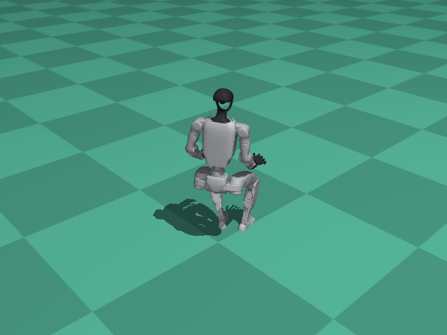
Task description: Upper body actions
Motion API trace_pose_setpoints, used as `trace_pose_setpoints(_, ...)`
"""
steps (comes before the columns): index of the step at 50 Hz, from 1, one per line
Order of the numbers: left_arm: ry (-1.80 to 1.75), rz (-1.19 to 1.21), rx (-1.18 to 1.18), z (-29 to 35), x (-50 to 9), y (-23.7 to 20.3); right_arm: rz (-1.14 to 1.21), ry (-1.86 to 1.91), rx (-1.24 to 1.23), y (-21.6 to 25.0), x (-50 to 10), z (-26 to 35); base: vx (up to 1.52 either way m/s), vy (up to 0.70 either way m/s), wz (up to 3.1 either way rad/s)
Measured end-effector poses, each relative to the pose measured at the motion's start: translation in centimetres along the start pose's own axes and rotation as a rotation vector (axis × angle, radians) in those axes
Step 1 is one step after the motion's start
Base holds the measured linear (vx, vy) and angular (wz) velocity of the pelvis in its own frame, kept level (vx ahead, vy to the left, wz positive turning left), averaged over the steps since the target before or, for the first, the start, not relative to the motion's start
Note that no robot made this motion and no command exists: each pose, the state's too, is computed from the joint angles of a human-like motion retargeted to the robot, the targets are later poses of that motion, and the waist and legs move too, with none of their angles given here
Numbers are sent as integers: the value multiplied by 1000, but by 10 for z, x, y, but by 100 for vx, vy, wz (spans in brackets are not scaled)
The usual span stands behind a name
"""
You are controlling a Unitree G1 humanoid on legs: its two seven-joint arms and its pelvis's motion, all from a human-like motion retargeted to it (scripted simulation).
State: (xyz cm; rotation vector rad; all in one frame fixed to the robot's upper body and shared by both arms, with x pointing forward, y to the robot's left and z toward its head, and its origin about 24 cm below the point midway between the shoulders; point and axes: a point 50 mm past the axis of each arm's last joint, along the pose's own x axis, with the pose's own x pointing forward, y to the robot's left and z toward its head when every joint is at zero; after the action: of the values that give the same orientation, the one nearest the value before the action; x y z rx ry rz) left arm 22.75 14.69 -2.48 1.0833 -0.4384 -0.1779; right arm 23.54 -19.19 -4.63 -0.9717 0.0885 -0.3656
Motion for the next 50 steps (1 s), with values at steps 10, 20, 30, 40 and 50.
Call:
trace_pose_setpoints(10, -5, 123, 74, 2, -7, -2, -2, 1, -3, 0, -1, 0, 0, 0, 0)
trace_pose_setpoints(20, 27, 128, 43, 4, -8, -6, -7, -1, 0, -1, 0, 1, 0, 0, 0)
trace_pose_setpoints(30, 74, 175, -14, 5, -4, -3, -10, -4, 5, -1, 1, 2, 0, 0, 0)
trace_pose_setpoints(40, 62, 432, -205, 25, 46, 26, -13, -2, 9, -1, 1, 3, 0, 0, 0)
trace_pose_setpoints(50, 61, 636, -492, 35, 125, 86, -8, -16, 16, 1, 2, 7, 0, 0, 0)
